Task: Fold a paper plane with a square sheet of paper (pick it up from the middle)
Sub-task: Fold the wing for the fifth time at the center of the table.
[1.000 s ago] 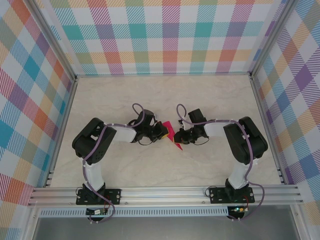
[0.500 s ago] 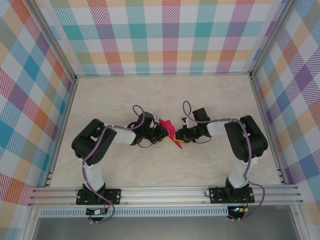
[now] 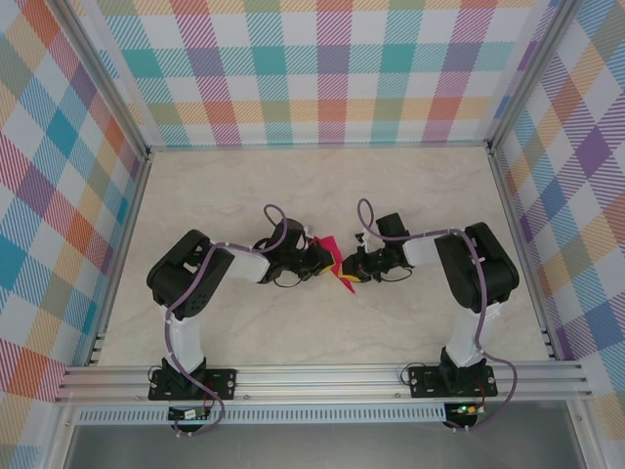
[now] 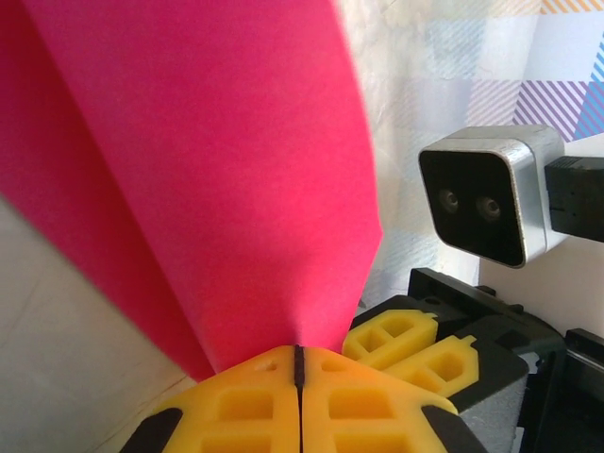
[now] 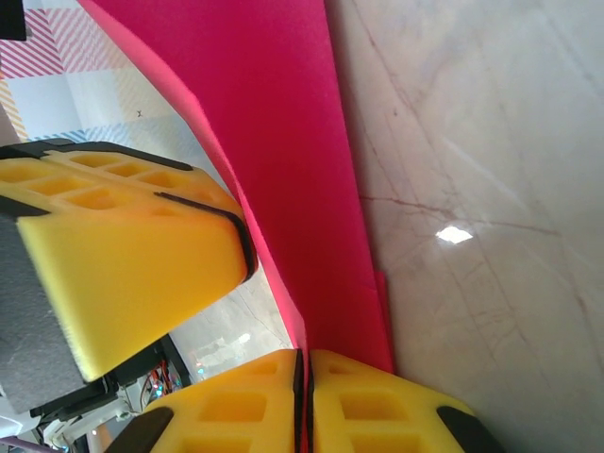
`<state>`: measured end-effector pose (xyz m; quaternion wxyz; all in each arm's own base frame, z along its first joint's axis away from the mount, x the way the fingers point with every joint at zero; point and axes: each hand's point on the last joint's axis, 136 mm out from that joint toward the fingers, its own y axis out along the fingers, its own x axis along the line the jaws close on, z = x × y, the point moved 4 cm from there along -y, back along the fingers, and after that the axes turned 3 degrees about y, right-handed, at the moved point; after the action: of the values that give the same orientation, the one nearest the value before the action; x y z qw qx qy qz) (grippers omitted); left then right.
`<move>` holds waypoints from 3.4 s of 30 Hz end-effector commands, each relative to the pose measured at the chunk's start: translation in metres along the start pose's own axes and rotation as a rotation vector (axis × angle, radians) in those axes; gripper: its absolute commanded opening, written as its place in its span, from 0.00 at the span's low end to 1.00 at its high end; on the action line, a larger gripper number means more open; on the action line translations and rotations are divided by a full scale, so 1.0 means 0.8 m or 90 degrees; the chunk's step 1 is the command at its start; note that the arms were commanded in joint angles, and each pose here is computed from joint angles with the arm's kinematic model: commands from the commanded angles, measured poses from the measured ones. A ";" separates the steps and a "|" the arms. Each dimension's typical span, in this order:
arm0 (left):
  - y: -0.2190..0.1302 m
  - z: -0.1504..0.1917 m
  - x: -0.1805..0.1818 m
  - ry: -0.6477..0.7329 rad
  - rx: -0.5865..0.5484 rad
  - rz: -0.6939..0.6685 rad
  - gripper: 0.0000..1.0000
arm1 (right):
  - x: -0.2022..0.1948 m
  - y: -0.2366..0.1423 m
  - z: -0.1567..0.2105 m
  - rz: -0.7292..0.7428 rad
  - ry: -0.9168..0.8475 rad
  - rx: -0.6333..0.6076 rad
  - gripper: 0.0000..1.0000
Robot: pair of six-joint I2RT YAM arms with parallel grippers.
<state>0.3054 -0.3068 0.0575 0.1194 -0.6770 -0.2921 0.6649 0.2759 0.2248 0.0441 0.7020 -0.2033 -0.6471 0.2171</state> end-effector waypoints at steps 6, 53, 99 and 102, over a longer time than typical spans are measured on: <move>0.009 0.000 -0.002 0.019 -0.001 -0.001 0.06 | 0.000 0.001 -0.002 -0.009 0.014 0.014 0.14; 0.014 0.008 0.039 -0.010 0.013 -0.101 0.04 | -0.010 -0.024 0.028 0.106 0.007 0.030 0.19; 0.013 0.009 0.045 -0.015 0.016 -0.122 0.04 | 0.014 0.008 0.020 0.190 -0.060 0.039 0.13; 0.013 0.009 0.047 -0.017 0.016 -0.130 0.04 | 0.003 0.008 0.023 0.209 -0.053 0.041 0.13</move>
<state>0.3087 -0.3073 0.0464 0.1475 -0.6666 -0.3134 0.6601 0.2634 0.2364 0.0527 0.6356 -0.2675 -0.6411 0.3368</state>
